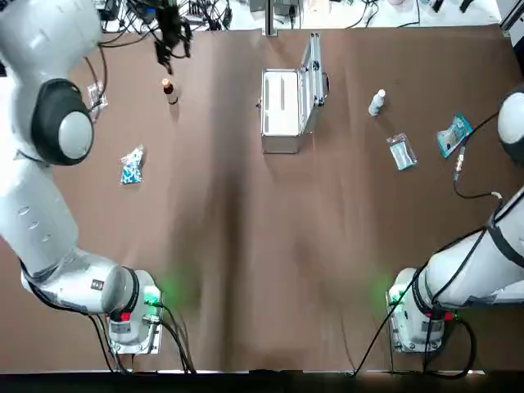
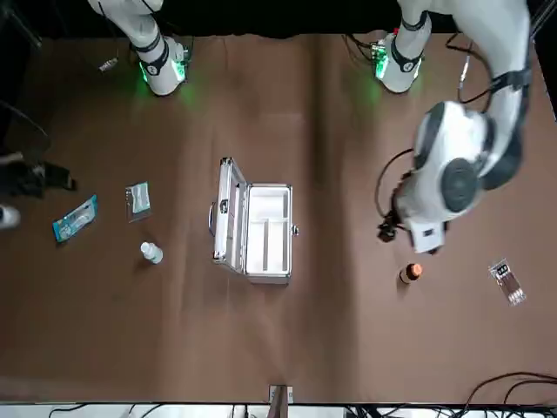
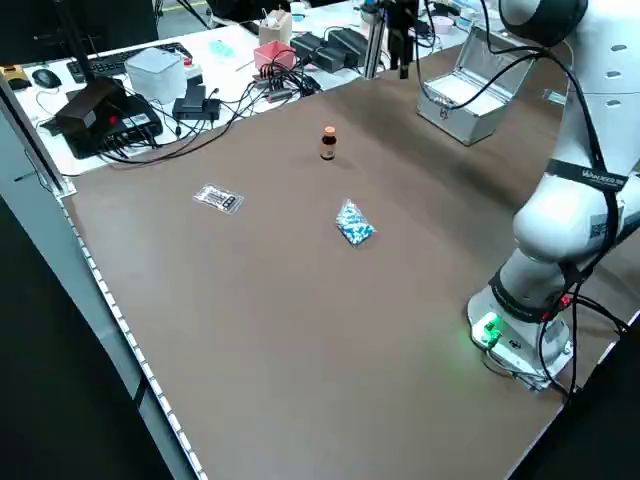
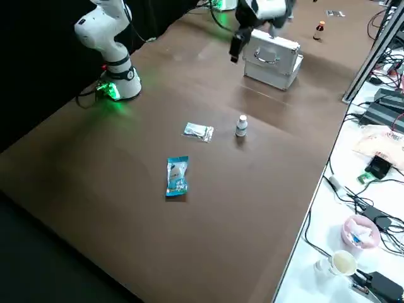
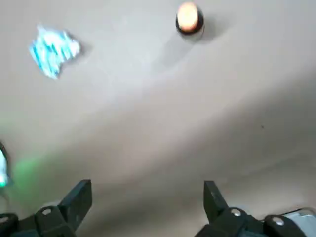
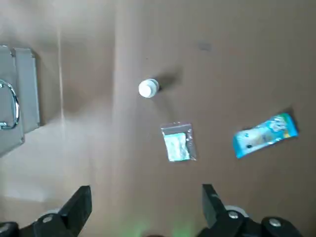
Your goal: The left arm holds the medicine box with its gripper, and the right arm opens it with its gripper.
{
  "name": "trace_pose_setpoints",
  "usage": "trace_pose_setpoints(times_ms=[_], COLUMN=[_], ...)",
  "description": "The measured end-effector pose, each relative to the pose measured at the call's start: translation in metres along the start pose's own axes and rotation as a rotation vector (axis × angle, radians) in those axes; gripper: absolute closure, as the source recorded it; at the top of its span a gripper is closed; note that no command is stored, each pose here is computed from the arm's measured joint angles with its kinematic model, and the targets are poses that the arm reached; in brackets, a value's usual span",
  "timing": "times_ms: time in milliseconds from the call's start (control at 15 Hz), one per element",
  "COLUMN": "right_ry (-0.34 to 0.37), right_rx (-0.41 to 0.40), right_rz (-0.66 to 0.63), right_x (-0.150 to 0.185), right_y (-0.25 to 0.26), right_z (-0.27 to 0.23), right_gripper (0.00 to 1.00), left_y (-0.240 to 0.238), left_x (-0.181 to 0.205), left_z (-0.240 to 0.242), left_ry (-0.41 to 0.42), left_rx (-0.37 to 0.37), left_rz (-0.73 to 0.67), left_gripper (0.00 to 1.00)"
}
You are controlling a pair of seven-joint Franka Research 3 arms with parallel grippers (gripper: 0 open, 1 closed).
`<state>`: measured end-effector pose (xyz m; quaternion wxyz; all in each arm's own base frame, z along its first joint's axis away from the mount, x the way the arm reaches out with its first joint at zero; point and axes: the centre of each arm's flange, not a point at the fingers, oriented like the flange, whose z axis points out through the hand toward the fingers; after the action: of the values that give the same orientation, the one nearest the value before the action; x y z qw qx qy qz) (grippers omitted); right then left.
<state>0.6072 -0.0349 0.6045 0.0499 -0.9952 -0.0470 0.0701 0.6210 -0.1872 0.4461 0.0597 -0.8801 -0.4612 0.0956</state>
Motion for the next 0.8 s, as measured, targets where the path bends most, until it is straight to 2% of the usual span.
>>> trace_pose_setpoints(times_ms=[267, 467, 600, 800], right_ry=[0.045, 0.044, 0.06, 0.107], right_rx=[-0.014, -0.014, -0.026, -0.052], right_rz=[0.007, 0.06, 0.075, 0.084], right_x=[-0.023, -0.028, -0.028, -0.024], right_y=[0.0, -0.01, -0.012, -0.007], right_z=[-0.013, -0.011, -0.014, -0.02], right_gripper=[0.01, 0.01, 0.01, 0.01], left_y=[-0.05, -0.078, -0.084, -0.086], left_x=[0.05, 0.081, 0.087, 0.087], left_z=[-0.038, -0.064, -0.077, -0.085], left_ry=[0.008, 0.004, 0.009, 0.022], left_rx=[0.013, 0.0, -0.008, -0.018], left_rz=[0.248, 0.417, 0.627, 0.795], left_gripper=[0.0, 0.0, 0.0, 0.0])
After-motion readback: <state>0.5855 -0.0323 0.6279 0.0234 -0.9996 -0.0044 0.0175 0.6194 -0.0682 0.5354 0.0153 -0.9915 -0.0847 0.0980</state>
